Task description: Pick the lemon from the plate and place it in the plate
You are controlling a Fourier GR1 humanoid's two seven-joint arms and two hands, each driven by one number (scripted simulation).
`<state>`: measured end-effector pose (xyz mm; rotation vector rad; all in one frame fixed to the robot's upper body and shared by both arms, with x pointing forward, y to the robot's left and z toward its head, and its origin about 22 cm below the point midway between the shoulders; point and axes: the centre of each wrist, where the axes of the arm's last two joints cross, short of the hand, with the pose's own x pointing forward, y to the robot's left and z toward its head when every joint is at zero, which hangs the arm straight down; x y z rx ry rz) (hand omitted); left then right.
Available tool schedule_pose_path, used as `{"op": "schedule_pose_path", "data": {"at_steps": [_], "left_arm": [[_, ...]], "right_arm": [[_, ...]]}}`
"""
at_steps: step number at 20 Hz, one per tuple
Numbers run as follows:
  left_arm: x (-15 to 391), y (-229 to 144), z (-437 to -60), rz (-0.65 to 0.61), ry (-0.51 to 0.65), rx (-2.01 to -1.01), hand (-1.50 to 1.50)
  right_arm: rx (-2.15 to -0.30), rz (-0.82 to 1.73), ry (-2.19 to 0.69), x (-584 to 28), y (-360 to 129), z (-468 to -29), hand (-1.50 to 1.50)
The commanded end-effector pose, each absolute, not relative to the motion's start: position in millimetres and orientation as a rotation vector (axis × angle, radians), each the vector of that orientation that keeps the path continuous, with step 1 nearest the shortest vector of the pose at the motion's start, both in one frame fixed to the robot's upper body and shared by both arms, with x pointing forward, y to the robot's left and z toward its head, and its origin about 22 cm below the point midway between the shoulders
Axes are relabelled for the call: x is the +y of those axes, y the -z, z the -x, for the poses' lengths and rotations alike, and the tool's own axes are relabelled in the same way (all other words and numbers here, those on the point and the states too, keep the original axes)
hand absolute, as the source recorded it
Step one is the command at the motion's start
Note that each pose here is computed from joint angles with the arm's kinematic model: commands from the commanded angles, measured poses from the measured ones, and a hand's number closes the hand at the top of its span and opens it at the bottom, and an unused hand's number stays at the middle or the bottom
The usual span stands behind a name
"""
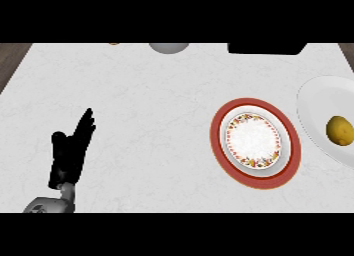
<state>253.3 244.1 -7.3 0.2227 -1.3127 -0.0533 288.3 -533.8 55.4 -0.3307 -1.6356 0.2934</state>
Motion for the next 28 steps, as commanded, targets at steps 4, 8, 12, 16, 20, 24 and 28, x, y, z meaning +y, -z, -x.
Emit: {"op": "schedule_pose_path", "data": {"at_steps": [4,8,12,16,20,24,28], "left_arm": [[256.5,15.2,-251.7,-0.207,0.054,-1.312,0.00],[231.4,16.0,-248.3,-0.220,0.074,-1.326,0.00],[241.2,10.7,-262.0,-0.220,0.050,-1.316,0.00],[255.9,11.0,-253.7,-0.223,0.067,-1.301,0.00],[249.6,6.3,-256.5,-0.210,0.061,-1.308,0.00],[232.5,11.6,-253.8,-0.191,0.077,-1.312,0.00],[235.4,10.9,-260.0,-0.207,0.069,-1.314,0.00]], "right_arm": [[-1.706,0.249,-0.317,-533.1,-49.5,-285.0,-1.50],[-1.674,0.327,-0.317,-531.6,-29.9,-272.8,-1.50],[-1.663,0.324,-0.326,-529.7,-25.4,-271.7,-1.50],[-1.662,0.386,-0.308,-543.0,-37.6,-264.3,-1.50],[-1.628,0.413,-0.320,-545.7,-36.3,-259.8,-1.50],[-1.619,0.440,-0.317,-546.4,-38.6,-260.6,-1.50],[-1.602,0.472,-0.313,-559.5,-39.7,-242.8,-1.50]]}}
